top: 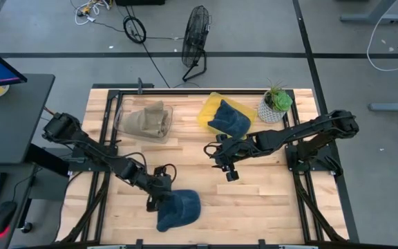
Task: Pick & Place hat
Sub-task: Put the blue cap into the yellow bin
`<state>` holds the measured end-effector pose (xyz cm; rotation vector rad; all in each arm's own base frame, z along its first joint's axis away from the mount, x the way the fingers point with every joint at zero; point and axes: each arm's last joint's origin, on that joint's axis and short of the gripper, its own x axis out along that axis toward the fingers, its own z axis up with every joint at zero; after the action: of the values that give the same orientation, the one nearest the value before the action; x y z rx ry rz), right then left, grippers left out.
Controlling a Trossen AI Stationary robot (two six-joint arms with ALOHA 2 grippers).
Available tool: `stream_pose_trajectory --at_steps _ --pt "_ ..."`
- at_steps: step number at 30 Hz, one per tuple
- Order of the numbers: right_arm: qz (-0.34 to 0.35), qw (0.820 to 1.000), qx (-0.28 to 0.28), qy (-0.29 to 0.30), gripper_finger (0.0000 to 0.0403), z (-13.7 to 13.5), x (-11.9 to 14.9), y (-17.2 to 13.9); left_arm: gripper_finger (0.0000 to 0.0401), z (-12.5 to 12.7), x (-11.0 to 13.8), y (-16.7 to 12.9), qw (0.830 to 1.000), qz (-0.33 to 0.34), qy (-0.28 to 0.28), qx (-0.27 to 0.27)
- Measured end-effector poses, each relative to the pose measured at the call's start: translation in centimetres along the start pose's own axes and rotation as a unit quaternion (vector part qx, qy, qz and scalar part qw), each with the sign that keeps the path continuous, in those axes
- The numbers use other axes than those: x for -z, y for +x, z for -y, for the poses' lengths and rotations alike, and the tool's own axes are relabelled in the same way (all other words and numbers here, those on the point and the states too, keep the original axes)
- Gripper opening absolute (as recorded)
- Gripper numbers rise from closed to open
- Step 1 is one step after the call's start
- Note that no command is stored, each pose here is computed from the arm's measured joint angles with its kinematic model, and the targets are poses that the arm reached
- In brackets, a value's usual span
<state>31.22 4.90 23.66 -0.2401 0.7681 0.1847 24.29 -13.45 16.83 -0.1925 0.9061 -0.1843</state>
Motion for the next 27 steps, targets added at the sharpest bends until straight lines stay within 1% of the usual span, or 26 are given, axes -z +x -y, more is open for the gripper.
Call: stream_pose_trajectory --at_steps 6,9,12,15,16,17,20,23,25,27 --pt "-0.001 1.000 0.000 0.000 0.0169 0.0 0.0 0.0 0.0178 -0.3 0.9 2.0 0.999 -0.028 0.003 -0.021" --pt "-0.001 1.000 0.000 -0.007 0.0169 0.0 0.0 0.0 0.0161 -0.4 1.1 2.5 0.999 -0.034 0.007 -0.025" --pt "0.003 1.000 -0.006 -0.030 0.0169 0.0 0.0 0.0 0.0112 -0.3 1.0 2.6 0.999 -0.027 0.028 -0.020" --pt "0.029 0.997 -0.049 -0.055 0.0169 -0.2 -0.4 0.0 0.0038 -0.2 0.5 2.3 0.999 -0.014 0.042 -0.014" --pt "0.045 0.995 -0.062 -0.062 0.0169 -0.4 -0.6 0.0 0.0021 -0.1 0.0 2.2 0.999 -0.006 0.040 -0.012" --pt "0.063 0.993 -0.072 -0.066 0.0169 -0.5 -1.0 -0.1 0.0015 -0.1 -0.5 2.1 0.999 0.004 0.036 -0.013" --pt "0.127 0.983 -0.086 -0.099 0.0169 -1.1 -2.2 -0.3 0.0020 -0.5 -2.5 1.8 0.998 0.041 0.011 -0.043" --pt "0.179 0.963 -0.115 -0.164 0.0171 -2.3 -3.0 -0.6 0.0023 -1.3 -4.8 1.3 0.996 0.074 -0.011 -0.054" --pt "0.192 0.953 -0.130 -0.197 0.0176 -3.1 -3.2 -0.8 0.0020 -2.1 -6.2 0.9 0.994 0.083 -0.013 -0.065" --pt "0.191 0.948 -0.140 -0.213 0.0184 -3.8 -3.2 -0.8 0.0015 -2.9 -7.4 0.5 0.994 0.087 -0.008 -0.072"
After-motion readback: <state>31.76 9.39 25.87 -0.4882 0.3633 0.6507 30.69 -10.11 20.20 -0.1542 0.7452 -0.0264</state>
